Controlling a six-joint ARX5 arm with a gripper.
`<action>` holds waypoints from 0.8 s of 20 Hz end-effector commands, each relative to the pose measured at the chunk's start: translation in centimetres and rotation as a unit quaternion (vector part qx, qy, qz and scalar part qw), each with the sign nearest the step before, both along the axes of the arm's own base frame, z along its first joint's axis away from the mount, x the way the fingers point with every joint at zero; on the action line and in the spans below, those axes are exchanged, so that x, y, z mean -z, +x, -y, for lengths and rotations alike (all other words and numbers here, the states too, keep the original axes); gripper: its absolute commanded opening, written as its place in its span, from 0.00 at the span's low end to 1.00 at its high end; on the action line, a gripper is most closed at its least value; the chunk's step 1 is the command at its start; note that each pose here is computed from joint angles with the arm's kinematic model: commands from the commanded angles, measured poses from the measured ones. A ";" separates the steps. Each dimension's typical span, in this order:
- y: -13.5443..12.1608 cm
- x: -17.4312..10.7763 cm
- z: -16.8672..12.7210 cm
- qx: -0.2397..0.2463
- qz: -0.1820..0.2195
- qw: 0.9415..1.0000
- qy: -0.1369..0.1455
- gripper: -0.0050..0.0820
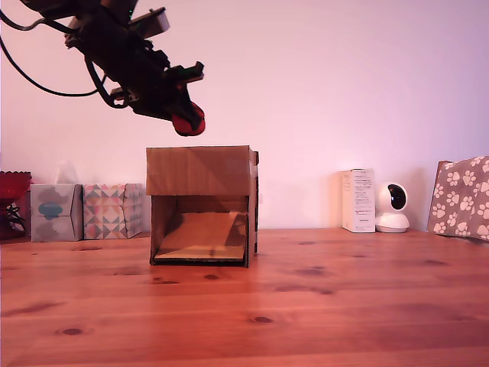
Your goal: Drop the footbag into the cardboard dice tower
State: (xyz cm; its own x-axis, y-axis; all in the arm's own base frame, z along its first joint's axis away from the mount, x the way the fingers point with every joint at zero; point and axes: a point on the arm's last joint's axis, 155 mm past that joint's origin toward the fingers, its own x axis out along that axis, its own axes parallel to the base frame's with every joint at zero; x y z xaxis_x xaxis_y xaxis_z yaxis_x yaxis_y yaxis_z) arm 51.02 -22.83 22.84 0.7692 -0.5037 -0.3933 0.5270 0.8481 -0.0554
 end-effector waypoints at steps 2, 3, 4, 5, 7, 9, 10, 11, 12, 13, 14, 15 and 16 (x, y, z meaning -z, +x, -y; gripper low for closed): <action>0.0 -0.7 1.0 0.023 0.009 1.000 -0.011 0.80; -0.1 -0.6 1.0 0.024 0.006 1.000 -0.010 0.97; -0.2 -0.4 1.0 0.024 0.003 1.000 -0.008 0.95; -0.4 -0.3 1.1 0.025 -0.002 1.000 -0.006 0.91; -1.5 -0.2 1.3 0.031 -0.020 0.999 0.000 0.79; -3.0 0.0 1.0 0.042 -0.044 0.998 0.013 0.54; -4.0 0.0 0.9 0.047 -0.058 0.997 0.016 0.36; -5.0 -0.1 0.8 0.053 -0.074 0.996 0.018 0.18; -6.1 0.0 0.6 0.059 -0.091 0.994 0.022 0.02; -7.0 0.0 0.4 0.067 -0.101 0.992 0.027 0.04; -7.7 0.0 0.2 0.074 -0.104 0.991 0.038 0.03; -8.1 -0.1 0.0 0.077 -0.105 0.991 0.043 0.03; -8.6 -0.2 0.0 0.080 -0.103 0.990 0.044 0.03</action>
